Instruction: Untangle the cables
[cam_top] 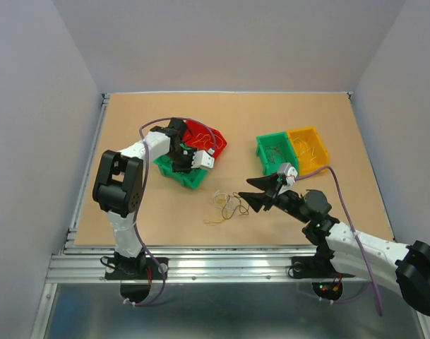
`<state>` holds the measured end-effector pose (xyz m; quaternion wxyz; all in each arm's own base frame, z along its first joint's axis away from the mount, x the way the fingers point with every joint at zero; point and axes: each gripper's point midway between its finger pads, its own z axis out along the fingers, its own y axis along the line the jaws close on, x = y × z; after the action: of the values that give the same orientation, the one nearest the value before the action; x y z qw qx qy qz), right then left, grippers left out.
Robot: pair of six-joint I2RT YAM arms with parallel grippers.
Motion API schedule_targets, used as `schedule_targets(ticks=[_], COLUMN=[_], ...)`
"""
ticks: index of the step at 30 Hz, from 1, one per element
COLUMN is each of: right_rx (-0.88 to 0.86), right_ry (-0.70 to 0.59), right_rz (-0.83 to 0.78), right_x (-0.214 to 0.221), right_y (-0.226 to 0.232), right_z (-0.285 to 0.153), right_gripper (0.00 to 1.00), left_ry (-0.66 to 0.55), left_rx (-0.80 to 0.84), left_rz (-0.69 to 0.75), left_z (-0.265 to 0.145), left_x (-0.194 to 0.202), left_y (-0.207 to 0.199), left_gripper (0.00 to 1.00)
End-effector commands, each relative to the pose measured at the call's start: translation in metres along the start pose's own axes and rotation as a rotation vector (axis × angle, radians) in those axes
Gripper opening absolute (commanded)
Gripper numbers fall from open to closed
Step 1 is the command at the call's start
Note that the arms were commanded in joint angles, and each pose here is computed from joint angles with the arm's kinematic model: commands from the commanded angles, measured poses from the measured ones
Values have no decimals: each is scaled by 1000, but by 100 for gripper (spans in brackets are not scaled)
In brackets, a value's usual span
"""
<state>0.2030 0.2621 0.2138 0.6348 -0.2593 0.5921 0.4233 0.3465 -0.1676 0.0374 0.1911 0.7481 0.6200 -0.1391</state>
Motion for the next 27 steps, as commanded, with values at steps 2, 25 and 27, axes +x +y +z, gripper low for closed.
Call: schedule_targets(ticks=[2, 25, 27], right_rx=[-25, -6, 21], right_ry=[-44, 14, 82], right_rz=[-14, 7, 16], right_x=[-14, -7, 1], right_y=[6, 2, -3], right_z=[2, 8, 12], right_gripper=[61, 66, 67], left_ry=[-86, -200, -274], left_rx=[-34, -279, -302], left_rz=[41, 73, 119], left_z=[-17, -94, -106], left_x=[-22, -78, -104], left_y=[-5, 6, -6], left_gripper=[15, 77, 83])
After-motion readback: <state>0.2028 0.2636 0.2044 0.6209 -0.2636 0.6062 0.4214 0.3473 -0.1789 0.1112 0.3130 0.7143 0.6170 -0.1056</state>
